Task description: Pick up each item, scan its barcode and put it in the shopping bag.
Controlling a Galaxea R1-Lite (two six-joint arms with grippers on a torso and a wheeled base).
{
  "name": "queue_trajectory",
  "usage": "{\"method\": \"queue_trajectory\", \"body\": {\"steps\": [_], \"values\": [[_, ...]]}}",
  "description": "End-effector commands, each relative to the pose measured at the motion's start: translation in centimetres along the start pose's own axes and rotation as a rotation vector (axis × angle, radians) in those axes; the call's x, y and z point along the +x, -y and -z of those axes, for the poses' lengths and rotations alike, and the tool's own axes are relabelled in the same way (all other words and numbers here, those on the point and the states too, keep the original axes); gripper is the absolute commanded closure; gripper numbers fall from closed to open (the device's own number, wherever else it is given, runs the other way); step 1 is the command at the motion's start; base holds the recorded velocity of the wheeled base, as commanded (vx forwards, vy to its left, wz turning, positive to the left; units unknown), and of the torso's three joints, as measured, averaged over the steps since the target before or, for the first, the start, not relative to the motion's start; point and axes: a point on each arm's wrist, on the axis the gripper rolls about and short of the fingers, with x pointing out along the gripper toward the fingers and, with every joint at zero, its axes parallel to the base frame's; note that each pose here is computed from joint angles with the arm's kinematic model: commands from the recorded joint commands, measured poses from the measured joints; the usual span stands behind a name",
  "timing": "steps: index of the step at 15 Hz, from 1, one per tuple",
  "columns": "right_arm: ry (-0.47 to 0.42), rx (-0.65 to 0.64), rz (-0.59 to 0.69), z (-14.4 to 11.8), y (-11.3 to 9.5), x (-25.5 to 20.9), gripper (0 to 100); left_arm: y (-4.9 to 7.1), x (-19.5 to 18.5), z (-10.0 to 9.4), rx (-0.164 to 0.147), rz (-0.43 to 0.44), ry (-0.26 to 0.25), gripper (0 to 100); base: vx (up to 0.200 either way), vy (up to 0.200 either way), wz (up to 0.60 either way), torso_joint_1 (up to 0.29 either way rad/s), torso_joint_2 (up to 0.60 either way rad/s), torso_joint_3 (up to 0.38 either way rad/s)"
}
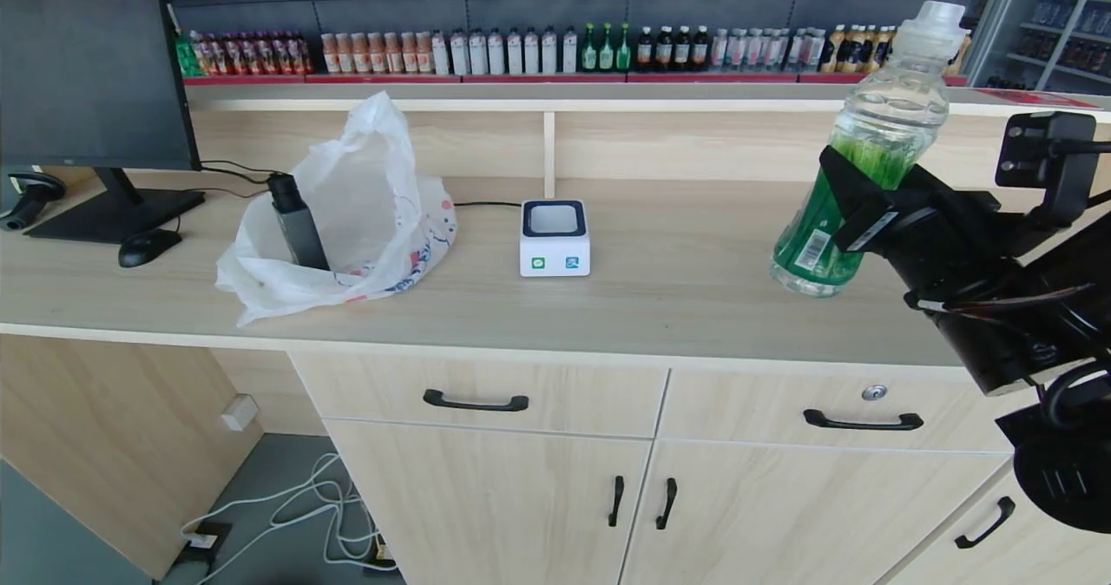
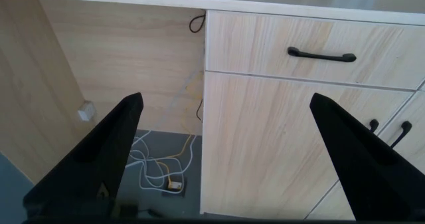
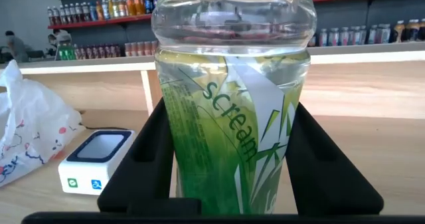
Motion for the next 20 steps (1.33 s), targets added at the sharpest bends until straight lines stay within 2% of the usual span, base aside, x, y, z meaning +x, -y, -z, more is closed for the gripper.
{"method": "queue_trajectory", "body": {"steps": [1,13,17,20], "values": [[0.004,0.0,0.0,-0.04,-0.01,0.08,100,0.0,0.01,-0.01,-0.001,0.0,0.0,0,0.0,0.2,0.0,0.002,0.01,0.002],[-0.011,-0.005,0.006,0.29,0.19,-0.09,100,0.0,0.01,-0.01,-0.004,-0.002,0.0,0,0.0,0.2,0.0,0.003,0.0,0.002],[-0.008,-0.002,0.003,0.02,0.17,-0.34,100,0.0,0.01,-0.01,-0.004,-0.002,0.0,0,0.0,0.0,0.0,0.0,0.0,0.0],[-0.008,-0.002,0.003,0.04,0.17,-0.3,100,0.0,0.01,-0.01,-0.004,0.0,0.0,0,0.2,0.0,0.0,-0.004,0.0,0.005]]}}
